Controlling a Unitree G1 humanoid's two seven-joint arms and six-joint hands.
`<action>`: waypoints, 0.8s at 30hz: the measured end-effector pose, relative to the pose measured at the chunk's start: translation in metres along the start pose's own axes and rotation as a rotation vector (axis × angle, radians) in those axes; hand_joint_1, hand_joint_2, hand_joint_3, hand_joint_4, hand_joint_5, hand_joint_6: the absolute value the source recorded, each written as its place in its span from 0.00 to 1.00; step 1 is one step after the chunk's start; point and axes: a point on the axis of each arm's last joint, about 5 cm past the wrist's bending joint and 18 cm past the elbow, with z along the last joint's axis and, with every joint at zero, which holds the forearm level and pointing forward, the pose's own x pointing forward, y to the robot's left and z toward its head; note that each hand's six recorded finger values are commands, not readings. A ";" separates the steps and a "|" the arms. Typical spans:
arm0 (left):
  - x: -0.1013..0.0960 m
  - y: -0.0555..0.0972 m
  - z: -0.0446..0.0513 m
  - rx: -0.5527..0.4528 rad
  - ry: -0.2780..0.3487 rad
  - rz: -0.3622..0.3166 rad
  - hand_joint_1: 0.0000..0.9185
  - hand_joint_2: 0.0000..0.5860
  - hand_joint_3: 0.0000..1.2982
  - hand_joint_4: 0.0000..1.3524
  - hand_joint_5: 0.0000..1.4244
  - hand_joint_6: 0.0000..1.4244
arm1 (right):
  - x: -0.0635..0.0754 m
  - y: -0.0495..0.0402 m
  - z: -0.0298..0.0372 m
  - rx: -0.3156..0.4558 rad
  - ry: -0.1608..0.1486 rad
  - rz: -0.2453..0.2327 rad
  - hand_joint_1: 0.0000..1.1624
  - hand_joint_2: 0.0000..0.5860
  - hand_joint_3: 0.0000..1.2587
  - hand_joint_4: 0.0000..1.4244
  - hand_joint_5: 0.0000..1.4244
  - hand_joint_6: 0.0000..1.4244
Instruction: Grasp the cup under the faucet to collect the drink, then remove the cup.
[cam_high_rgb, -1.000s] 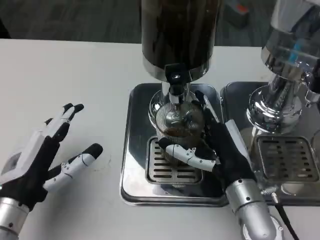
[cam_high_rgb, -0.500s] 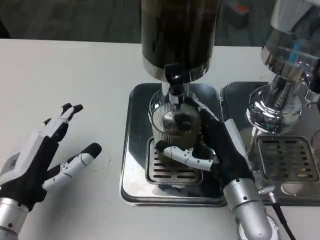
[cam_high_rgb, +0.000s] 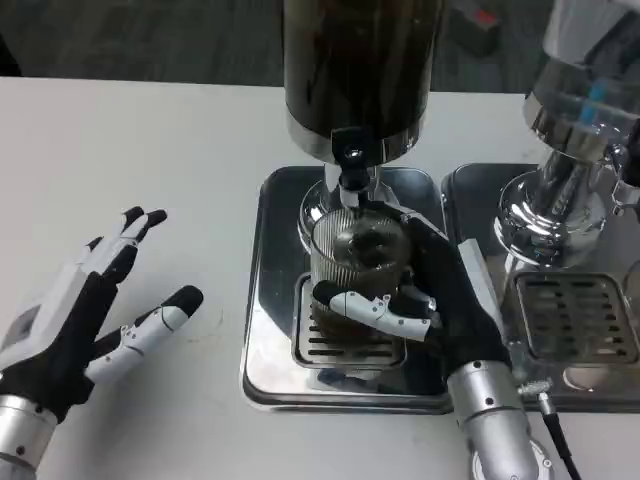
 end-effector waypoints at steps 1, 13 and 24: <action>0.000 0.000 0.0000 0.000 0.000 -0.001 0.00 0.28 0.08 0.00 0.03 0.00 | 0.000 0.0000 0.0000 0.000 0.000 -0.007 0.86 0.33 0.26 0.36 0.45 0.58; 0.000 0.000 -0.0003 0.000 0.002 -0.016 0.00 0.28 0.08 0.00 0.03 0.00 | -0.006 0.0023 -0.0024 -0.011 -0.005 -0.071 0.90 0.33 0.30 0.38 0.48 0.66; 0.000 -0.002 -0.0003 -0.004 0.004 -0.020 0.00 0.28 0.08 0.00 0.03 0.00 | -0.009 0.0001 -0.0020 -0.039 -0.021 -0.089 0.89 0.32 0.31 0.38 0.50 0.69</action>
